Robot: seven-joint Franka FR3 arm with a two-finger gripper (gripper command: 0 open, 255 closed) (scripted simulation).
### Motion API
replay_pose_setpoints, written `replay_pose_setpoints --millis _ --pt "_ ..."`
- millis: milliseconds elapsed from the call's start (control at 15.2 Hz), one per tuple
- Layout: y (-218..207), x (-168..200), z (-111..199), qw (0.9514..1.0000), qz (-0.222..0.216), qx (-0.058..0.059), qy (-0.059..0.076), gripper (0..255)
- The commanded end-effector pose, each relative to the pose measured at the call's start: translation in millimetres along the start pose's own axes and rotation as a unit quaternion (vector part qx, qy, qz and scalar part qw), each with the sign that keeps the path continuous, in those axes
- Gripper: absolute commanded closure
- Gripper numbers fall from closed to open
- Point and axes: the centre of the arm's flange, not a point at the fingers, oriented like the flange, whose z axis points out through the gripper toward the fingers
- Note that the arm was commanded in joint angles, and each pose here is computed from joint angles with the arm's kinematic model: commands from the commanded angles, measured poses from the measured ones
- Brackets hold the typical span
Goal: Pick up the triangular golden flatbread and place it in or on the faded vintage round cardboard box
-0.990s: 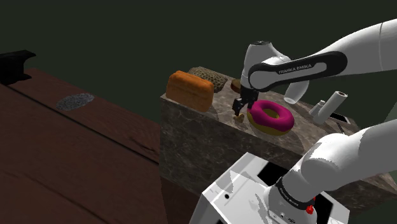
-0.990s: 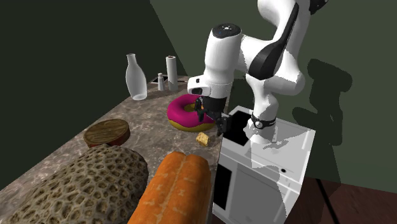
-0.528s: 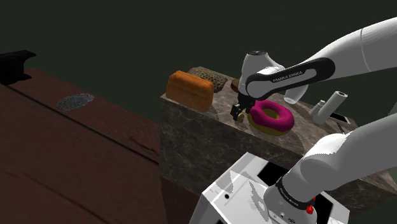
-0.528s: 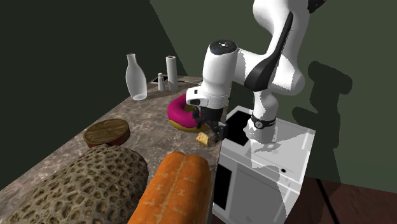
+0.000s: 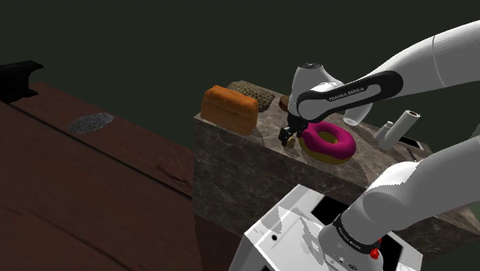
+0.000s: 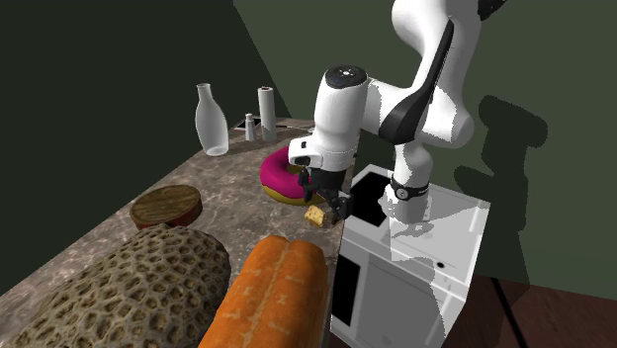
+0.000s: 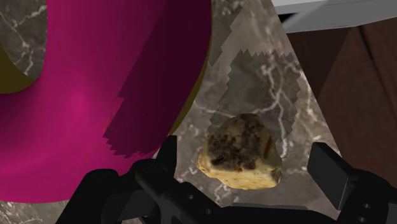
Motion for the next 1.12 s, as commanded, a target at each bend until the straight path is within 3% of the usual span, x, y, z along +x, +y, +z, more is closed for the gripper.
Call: replay_pose_setpoints --millis 0,594,1056 --pt "1 -2 3 1.0000 0.001 0.000 -0.006 255" --pt "1 -2 4 1.0000 0.001 0.000 -0.006 255" --pt "8 -4 -32 1.0000 0.001 0.000 -0.006 255"
